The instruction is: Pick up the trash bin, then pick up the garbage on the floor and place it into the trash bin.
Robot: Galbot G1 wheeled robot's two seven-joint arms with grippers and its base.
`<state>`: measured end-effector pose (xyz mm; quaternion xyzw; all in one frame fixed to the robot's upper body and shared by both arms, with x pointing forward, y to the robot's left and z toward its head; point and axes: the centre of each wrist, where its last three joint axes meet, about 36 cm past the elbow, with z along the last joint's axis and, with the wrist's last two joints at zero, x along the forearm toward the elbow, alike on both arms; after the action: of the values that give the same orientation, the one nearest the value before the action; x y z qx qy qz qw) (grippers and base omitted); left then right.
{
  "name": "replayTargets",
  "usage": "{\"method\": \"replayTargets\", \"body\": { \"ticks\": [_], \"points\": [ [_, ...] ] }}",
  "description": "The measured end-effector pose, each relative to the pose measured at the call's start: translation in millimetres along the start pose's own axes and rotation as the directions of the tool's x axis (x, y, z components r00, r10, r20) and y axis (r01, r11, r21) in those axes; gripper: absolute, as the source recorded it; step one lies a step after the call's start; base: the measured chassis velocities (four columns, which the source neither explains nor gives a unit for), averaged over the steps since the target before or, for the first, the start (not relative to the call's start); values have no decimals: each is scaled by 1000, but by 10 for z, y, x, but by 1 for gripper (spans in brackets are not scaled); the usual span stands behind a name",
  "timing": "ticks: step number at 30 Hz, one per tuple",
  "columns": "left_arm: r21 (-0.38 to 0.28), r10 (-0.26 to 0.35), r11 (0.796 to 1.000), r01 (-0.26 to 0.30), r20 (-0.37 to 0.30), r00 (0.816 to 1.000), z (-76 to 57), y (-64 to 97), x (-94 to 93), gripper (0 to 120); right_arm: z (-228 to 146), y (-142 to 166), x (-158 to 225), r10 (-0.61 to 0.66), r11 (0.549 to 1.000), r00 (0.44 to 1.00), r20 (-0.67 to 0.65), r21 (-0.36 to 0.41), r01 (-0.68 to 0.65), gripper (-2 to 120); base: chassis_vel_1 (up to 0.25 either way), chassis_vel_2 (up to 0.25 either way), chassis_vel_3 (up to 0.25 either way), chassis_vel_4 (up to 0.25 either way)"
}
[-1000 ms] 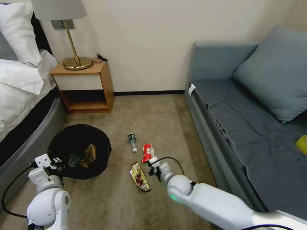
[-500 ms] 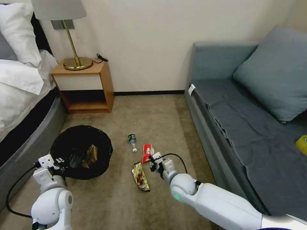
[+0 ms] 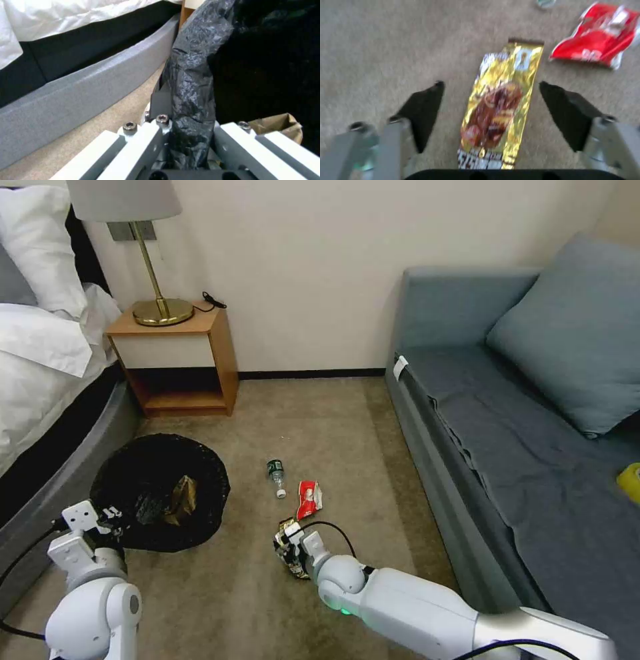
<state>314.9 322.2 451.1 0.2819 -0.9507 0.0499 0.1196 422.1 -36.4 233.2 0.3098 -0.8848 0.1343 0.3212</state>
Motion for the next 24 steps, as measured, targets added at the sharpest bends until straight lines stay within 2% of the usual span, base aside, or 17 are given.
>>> {"method": "replayTargets", "body": {
  "ticks": [3, 7, 24],
  "points": [
    [3, 1, 1000, -1, 4, 1000, -7, -1, -1, 2, 113, 10, -54, -2, 1000, 1000, -16, 13, 2, 90, 0, 0, 0, 0],
    [3, 2, 1000, -2, 9, 1000, -15, 0, -7, 2, 203, -28, -120, 8, 1000, 1000, -29, 23, -8, 98, 0, 0, 0, 0],
    [-5, 5, 1000, -4, 13, 1000, 9, 16, -3, 2, 564, -141, -345, 34, 997, 998, -58, 74, -30, 97, 0, 0, 0, 0]
  ]
}}
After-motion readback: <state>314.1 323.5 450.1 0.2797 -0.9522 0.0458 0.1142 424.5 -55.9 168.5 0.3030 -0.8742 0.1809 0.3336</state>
